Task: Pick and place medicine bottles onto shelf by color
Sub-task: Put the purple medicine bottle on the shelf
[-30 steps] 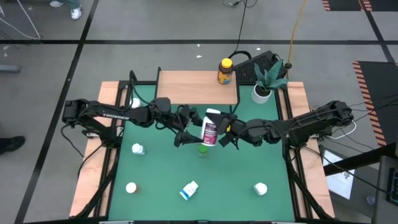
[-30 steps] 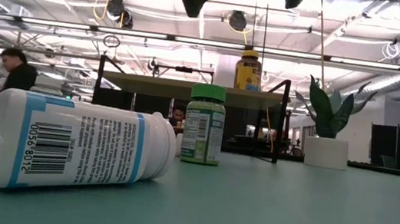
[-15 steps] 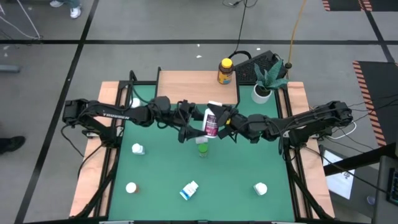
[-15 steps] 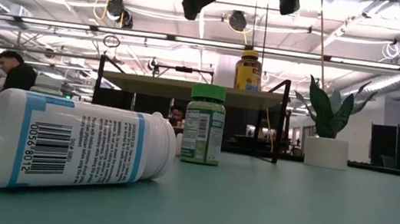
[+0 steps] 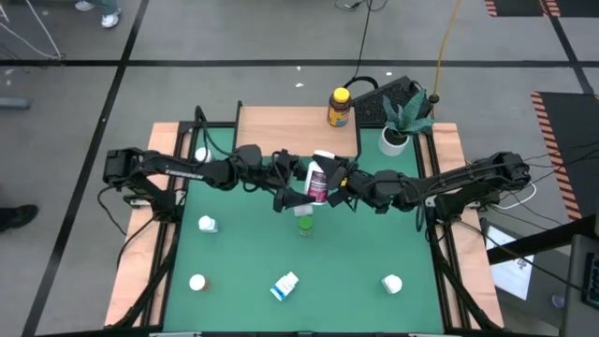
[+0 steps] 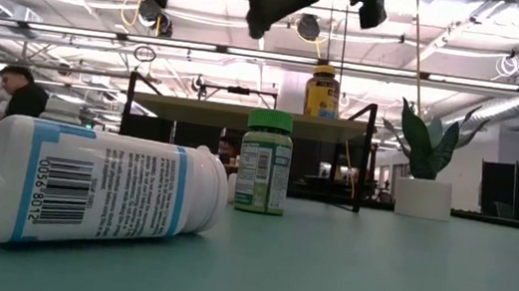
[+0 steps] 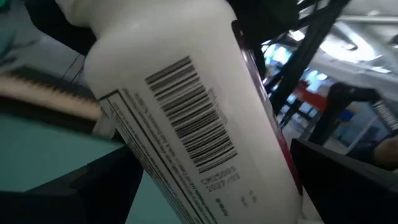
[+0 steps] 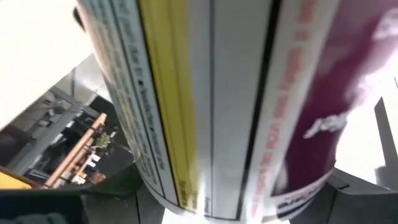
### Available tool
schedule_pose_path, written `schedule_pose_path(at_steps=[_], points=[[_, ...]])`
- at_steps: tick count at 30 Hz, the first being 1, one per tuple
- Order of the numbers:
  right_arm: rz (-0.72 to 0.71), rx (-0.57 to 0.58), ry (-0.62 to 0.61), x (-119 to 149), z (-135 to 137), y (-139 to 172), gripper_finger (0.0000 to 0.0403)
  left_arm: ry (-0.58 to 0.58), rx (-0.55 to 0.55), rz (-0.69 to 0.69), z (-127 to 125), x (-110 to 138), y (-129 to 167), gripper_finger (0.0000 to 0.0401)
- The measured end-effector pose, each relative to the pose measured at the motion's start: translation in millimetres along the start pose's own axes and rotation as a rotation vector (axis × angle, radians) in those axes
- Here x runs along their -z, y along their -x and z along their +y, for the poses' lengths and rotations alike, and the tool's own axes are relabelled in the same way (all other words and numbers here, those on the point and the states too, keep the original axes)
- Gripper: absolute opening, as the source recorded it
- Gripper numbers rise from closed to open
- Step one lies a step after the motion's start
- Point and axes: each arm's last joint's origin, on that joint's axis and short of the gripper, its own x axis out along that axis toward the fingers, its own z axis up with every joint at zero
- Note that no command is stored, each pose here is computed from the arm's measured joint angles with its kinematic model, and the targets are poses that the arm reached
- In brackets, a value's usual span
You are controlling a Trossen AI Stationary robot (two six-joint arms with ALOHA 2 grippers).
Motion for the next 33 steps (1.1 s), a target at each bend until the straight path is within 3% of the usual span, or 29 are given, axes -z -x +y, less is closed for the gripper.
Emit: schedule_pose_path(at_steps=[7,13,19,24,28,33], points=[[-0.052,0.094,0.005,-1.9,-1.9,0.7,0.0236,0.011,0.093,0.032,6.9,9.9,-16.0,0.0397],[0.01,0.1,-0.074,5.5,-6.7,1.0,0.0236,0.017,0.15,0.107,13.4,16.1,-31.7,0.039],[0.076,0.082,-0.123,8.9,-8.7,1.7,0.0242,-0.005,0.138,0.117,14.7,12.5,-32.2,0.0311],[0.103,0.002,-0.048,6.8,-4.0,1.3,0.0241,0.018,0.137,0.118,16.5,11.6,-31.2,0.0272],[0.094,-0.056,0.011,2.5,1.5,1.4,0.0239,0.012,0.14,0.117,15.5,11.5,-31.4,0.0293],[0.035,-0.102,0.034,-9.0,3.1,9.8,0.0239,0.027,0.137,0.128,15.3,12.8,-31.6,0.0367]])
